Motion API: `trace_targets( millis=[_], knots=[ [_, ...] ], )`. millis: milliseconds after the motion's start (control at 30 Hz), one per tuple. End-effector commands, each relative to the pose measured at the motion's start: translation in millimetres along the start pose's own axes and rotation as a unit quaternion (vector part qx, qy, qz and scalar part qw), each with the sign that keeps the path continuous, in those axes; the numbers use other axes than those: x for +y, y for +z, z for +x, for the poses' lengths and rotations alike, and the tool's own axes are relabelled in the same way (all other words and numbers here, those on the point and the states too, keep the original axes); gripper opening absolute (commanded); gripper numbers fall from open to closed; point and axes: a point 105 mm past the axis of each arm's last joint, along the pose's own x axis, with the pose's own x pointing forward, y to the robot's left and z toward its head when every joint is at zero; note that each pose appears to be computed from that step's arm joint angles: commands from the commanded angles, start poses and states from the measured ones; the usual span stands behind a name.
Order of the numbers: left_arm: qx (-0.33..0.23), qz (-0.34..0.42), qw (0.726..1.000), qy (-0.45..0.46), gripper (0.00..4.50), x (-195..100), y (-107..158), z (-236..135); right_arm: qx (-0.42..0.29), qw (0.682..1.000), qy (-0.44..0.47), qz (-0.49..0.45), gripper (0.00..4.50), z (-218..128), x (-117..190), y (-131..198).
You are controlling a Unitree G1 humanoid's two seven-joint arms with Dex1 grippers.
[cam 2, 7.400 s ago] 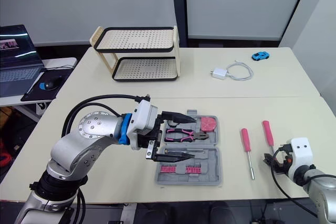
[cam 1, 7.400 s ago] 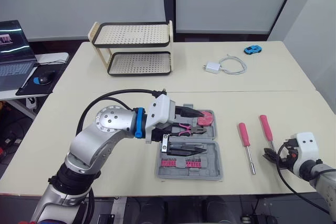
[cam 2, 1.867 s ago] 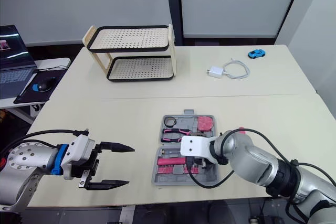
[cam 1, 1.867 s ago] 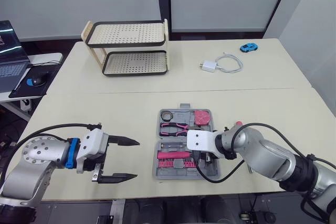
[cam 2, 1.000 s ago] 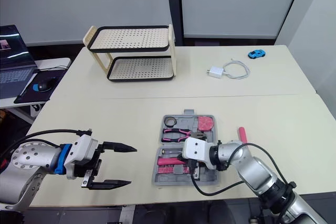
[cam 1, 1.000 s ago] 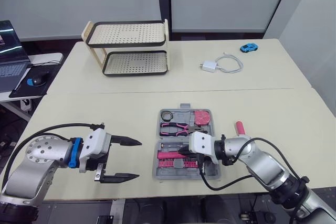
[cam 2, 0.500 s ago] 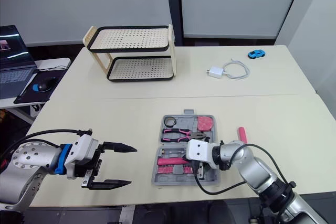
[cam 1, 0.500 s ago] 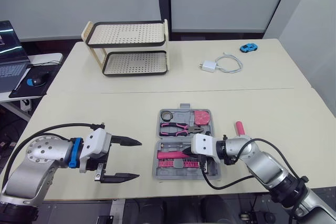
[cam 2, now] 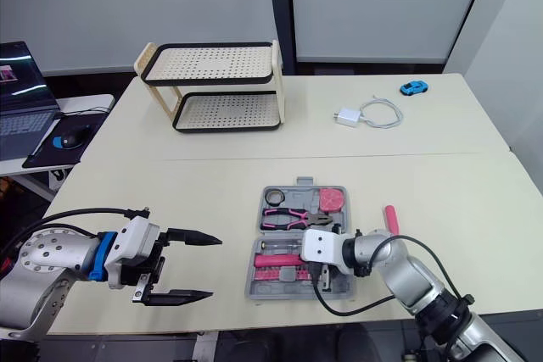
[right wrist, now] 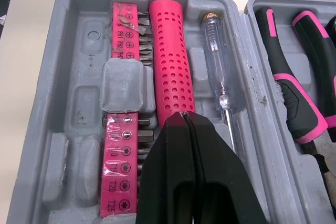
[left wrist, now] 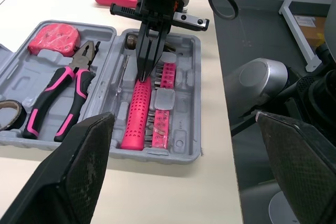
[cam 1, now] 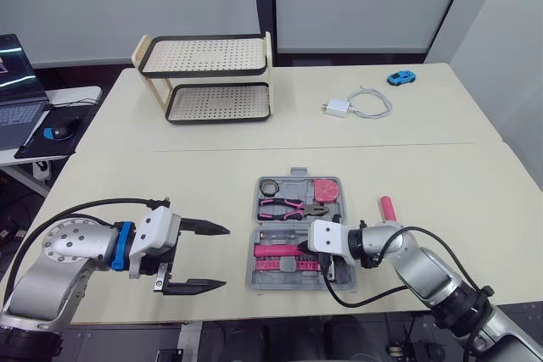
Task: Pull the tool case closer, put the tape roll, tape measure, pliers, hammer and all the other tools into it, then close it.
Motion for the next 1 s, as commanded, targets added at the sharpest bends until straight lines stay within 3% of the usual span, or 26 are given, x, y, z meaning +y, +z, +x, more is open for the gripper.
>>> trace_targets(
  millis=[33,367,600,700,867,1000],
  knots=[
    [0.001,0.014,1.0,-0.002,4.5,-2,6,0,0.029,0.999,0.011,0.017,0.03,5,10,-17],
    [0.002,0.014,1.0,0.0,4.5,-1,5,-1,0.006,1.0,-0.005,0.018,0.03,1,2,-7],
    [0.006,0.012,1.0,0.015,4.5,2,3,-5,-0.056,0.998,-0.036,0.013,0.03,-22,-15,27],
    [0.009,0.011,0.999,0.03,4.5,6,2,-9,-0.066,0.996,-0.052,0.02,0.6,-41,-21,35],
    [0.016,0.0,0.997,0.082,4.5,14,0,-26,-0.052,0.992,-0.106,0.043,2.38,-95,-33,30],
    [0.034,-0.007,0.991,0.13,4.5,19,-7,-47,-0.011,0.981,-0.174,0.089,3.77,-154,-35,1]
  ],
)
